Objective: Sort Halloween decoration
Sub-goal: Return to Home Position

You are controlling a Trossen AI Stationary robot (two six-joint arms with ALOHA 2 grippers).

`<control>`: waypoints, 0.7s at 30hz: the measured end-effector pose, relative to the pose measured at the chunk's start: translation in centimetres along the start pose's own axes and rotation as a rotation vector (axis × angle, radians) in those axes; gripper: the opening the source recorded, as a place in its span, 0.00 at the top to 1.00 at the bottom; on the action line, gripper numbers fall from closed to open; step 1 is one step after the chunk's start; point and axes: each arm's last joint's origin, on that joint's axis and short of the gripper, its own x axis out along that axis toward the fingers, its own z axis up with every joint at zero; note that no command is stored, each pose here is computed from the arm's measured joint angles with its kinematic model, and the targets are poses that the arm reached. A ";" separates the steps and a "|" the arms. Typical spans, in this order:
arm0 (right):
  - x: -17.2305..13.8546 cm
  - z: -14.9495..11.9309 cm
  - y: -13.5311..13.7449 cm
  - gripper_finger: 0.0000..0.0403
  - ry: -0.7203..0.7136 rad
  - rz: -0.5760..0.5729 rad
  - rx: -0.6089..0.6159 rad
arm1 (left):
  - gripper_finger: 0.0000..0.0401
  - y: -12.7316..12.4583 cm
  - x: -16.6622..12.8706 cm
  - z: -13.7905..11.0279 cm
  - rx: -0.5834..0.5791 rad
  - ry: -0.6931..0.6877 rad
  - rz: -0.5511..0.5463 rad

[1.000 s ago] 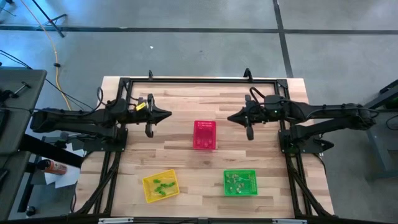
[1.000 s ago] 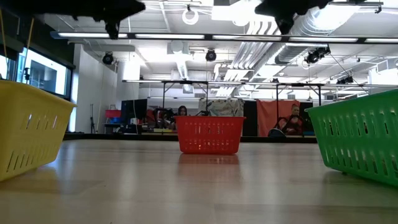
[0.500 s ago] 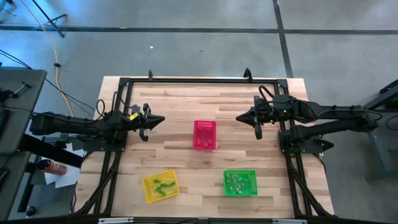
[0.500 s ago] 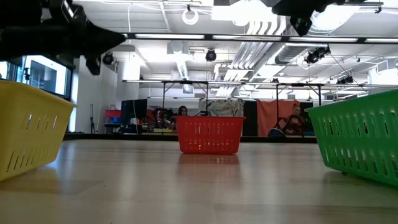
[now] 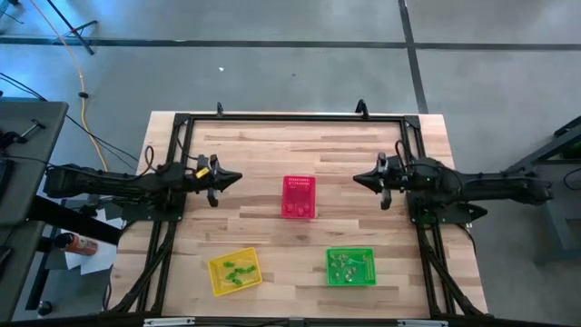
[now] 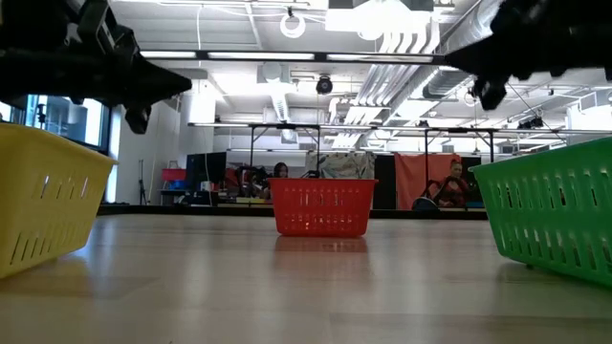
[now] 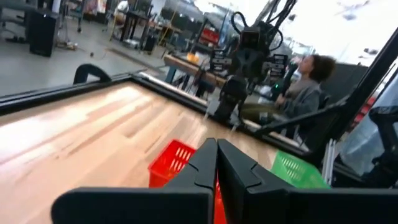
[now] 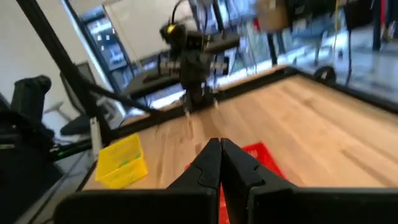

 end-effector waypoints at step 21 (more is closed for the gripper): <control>-1.8 -5.6 -2.9 1.00 0.042 -0.071 -0.227 | 1.00 0.1 -1.0 0.1 0.006 0.024 0.009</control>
